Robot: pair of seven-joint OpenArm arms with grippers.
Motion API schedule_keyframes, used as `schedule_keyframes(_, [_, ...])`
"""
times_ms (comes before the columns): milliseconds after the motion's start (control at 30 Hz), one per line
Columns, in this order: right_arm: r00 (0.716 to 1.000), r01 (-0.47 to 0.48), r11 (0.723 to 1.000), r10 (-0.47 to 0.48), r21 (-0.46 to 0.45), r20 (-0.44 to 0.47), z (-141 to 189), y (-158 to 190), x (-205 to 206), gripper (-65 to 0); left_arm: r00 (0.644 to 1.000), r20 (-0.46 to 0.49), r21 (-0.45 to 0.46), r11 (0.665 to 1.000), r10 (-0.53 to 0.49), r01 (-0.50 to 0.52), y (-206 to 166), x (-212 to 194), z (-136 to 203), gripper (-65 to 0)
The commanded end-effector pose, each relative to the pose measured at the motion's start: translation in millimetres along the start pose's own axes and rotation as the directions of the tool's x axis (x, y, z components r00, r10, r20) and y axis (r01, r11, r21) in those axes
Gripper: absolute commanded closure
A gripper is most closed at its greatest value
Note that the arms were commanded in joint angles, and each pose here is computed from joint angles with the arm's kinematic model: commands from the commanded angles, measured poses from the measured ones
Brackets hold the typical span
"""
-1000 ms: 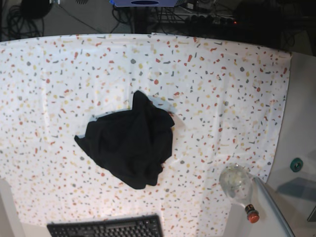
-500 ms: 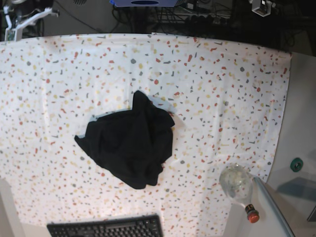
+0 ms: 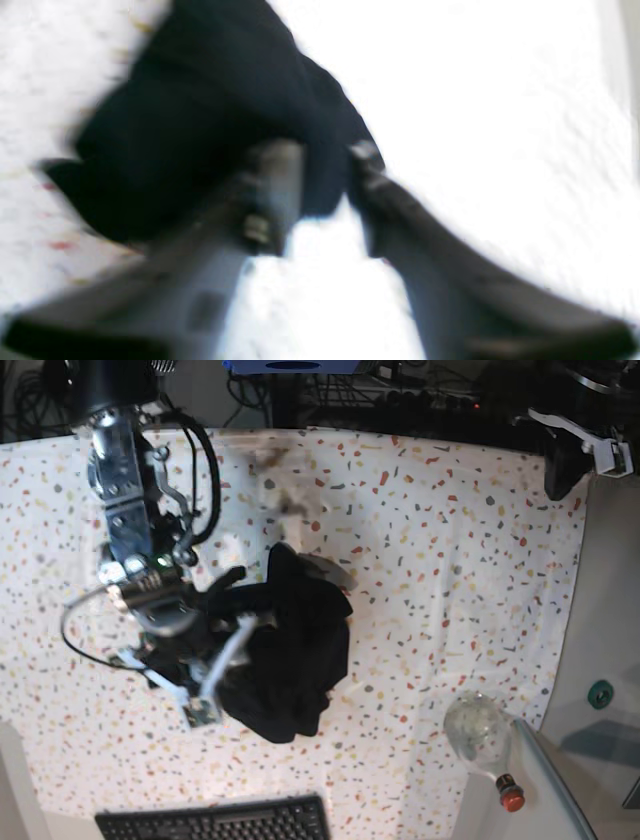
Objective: Layout the t-shirt on the table in an organized manner, then fold the t-shirt properly
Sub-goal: 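Lower the right gripper onto the crumpled black t-shirt and grasp it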
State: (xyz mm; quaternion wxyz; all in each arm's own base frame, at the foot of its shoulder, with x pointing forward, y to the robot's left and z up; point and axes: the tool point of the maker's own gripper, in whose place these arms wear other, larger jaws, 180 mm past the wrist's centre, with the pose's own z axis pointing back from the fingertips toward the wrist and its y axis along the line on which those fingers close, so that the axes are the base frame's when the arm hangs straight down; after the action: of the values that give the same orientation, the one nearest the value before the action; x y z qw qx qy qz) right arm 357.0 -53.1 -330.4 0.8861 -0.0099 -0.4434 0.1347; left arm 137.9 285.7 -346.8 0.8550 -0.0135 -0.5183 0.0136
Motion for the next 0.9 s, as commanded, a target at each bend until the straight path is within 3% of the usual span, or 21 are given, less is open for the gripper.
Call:
schedule_keyframes(0, [1.000,-0.028,1.000,0.028,-0.013,0.001,-10,1,6,-32.4,0.999,0.039,0.011,1.000,-0.015,0.015,7,14,0,0.0])
schedule_keyframes(100, [0.998,-0.050,0.998,0.049,0.039,0.029,-36,38,23,-32.4,0.999,0.012,0.067,0.997,-0.034,0.033,27,18,2,0.0])
schedule_keyframes(233, [0.999,-0.039,0.999,0.039,0.019,0.018,-64,53,44,-32.6,1.000,0.004,0.165,0.986,-0.002,0.001,49,19,6,0.0])
schedule_keyframes(367, [0.995,-0.093,0.995,0.092,0.037,0.023,-73,69,59,-32.4,0.999,-0.016,0.258,0.965,0.045,-0.039,71,18,10,0.0])
schedule_keyframes(500, [0.992,-0.105,0.994,0.102,0.043,0.070,-68,74,79,-32.3,0.998,-0.049,0.190,0.981,0.048,-0.038,63,18,5,0.0])
schedule_keyframes(633, [0.991,-0.131,0.991,0.132,0.031,-0.005,-86,69,61,-32.3,0.998,-0.037,0.200,0.978,0.059,-0.051,67,23,2,0.0])
schedule_keyframes(867, [0.984,-0.166,0.986,0.167,0.020,-0.056,-108,64,36,-32.6,0.994,-0.069,0.208,0.976,0.084,-0.068,67,19,-2,0.0])
